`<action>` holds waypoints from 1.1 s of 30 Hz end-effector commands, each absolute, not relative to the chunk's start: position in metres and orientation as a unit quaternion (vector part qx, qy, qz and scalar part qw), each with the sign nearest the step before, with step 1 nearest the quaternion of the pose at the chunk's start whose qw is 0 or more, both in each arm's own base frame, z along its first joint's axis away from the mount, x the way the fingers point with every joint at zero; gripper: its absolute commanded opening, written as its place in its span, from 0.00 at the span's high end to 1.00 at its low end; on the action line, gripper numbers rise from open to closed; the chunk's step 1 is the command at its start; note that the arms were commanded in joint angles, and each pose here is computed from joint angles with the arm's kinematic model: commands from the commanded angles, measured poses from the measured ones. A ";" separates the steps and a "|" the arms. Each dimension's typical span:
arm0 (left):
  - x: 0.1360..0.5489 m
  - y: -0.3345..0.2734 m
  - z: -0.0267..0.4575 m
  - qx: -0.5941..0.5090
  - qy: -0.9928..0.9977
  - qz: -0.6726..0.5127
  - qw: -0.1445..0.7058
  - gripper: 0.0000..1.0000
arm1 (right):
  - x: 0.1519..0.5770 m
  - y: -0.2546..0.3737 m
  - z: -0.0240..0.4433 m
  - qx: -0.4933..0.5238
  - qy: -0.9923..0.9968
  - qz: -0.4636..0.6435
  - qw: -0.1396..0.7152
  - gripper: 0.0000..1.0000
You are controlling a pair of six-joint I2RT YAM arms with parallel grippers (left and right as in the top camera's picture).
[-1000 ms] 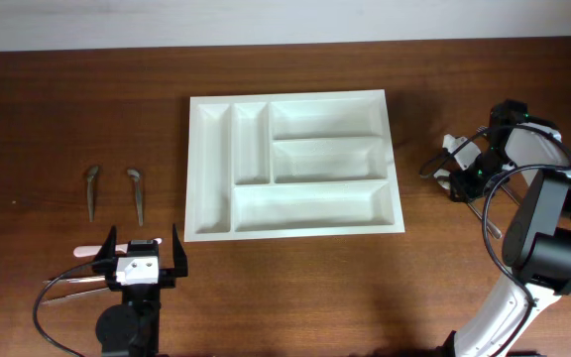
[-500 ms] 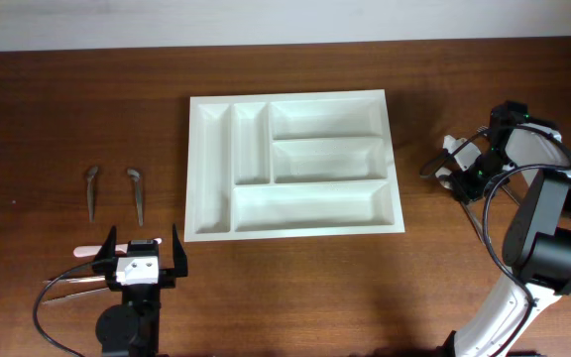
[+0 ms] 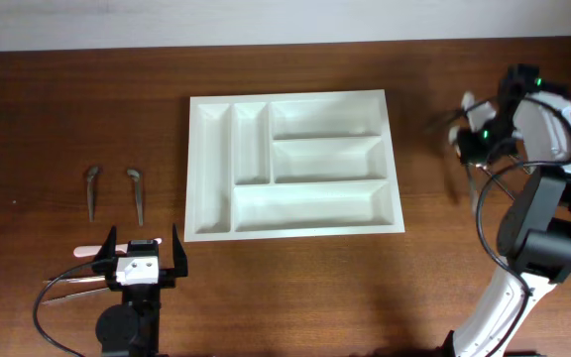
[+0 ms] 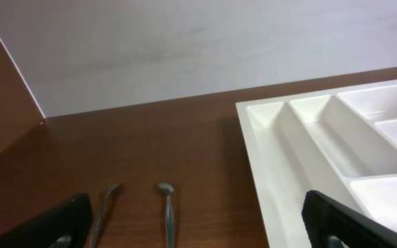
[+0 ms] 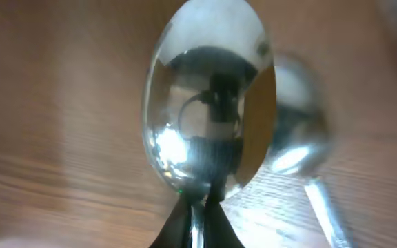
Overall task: Pack container
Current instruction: 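Carry the spoon with the right gripper into the tray's top-right compartment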
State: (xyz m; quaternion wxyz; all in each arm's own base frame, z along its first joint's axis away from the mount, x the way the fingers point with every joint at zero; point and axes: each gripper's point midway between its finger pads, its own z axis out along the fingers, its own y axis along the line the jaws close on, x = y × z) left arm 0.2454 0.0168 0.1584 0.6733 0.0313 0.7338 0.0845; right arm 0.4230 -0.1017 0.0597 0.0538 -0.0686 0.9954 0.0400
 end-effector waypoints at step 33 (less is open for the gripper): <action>0.245 0.020 0.158 0.022 0.733 0.087 0.675 0.01 | 0.533 0.106 0.162 0.582 0.763 0.246 0.136 0.96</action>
